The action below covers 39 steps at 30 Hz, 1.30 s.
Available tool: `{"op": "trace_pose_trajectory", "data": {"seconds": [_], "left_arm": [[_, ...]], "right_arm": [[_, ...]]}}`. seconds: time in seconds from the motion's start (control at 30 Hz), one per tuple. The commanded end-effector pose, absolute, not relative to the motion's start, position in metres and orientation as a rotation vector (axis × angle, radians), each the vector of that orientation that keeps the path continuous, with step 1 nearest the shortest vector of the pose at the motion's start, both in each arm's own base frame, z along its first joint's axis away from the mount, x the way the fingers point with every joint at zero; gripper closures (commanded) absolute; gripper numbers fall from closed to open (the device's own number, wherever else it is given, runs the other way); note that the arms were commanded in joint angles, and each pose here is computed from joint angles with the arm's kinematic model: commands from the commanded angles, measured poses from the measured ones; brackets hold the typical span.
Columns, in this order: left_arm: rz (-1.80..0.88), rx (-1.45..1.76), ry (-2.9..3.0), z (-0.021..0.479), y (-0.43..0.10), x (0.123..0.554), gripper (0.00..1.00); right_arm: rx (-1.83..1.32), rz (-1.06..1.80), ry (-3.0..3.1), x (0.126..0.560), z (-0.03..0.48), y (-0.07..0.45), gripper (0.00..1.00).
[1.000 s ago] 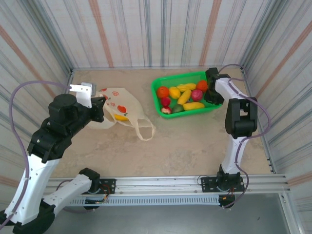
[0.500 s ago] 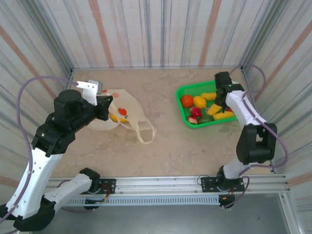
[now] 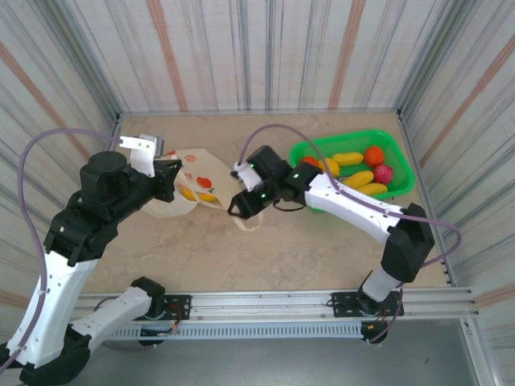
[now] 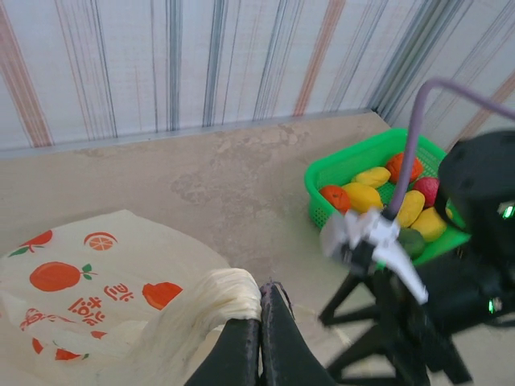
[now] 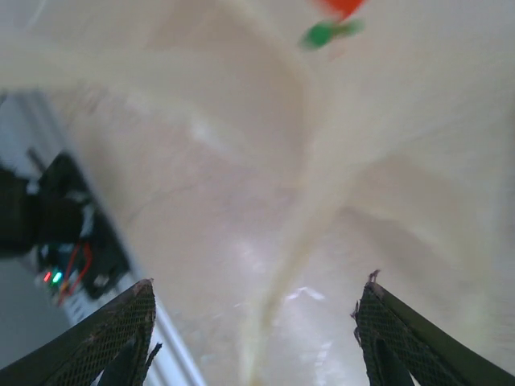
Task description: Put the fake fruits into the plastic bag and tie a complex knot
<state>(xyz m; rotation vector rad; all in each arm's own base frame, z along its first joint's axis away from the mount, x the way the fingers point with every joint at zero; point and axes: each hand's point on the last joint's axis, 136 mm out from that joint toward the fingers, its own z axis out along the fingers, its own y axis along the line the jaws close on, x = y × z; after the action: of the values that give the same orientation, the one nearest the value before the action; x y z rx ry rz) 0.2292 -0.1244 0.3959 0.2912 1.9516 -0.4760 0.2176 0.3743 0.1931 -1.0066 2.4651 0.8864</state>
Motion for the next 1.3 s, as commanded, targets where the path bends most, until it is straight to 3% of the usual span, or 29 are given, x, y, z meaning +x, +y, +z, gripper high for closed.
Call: {"op": "trace_pose_trajectory", "data": {"seconds": [0.0,0.33,0.53,0.6,0.7,0.8,0.97,1.27], "left_arm": [[-0.437,0.303,1.941,0.4,-0.119,0.226,1.0],[-0.429,0.296,1.931,0.404,-0.116,0.223,1.0],[-0.432,0.294,1.928,0.405,-0.115,0.222,1.0],[-0.431,0.294,1.927,0.406,-0.115,0.222,1.0],[-0.444,0.292,1.92,0.409,-0.116,0.222,1.0],[-0.475,0.311,1.893,0.421,-0.12,0.218,1.0],[-0.51,0.324,1.846,0.439,-0.121,0.211,1.0],[-0.504,0.276,1.756,0.486,-0.107,0.196,1.0]], "right_arm": [[-1.134,0.943,2.559,0.19,0.17,0.379,0.3],[-1.163,0.702,2.622,0.195,0.13,0.361,0.34],[-1.226,0.82,2.66,0.173,0.122,0.366,0.47],[-1.237,0.842,2.656,0.168,0.124,0.367,0.55],[-1.24,0.864,2.639,0.165,0.136,0.366,0.82],[-1.156,0.891,2.57,0.174,0.181,0.361,1.0],[-0.762,1.133,2.475,0.208,0.286,0.338,1.0],[-0.403,1.234,2.232,0.204,0.433,0.31,1.0]]}}
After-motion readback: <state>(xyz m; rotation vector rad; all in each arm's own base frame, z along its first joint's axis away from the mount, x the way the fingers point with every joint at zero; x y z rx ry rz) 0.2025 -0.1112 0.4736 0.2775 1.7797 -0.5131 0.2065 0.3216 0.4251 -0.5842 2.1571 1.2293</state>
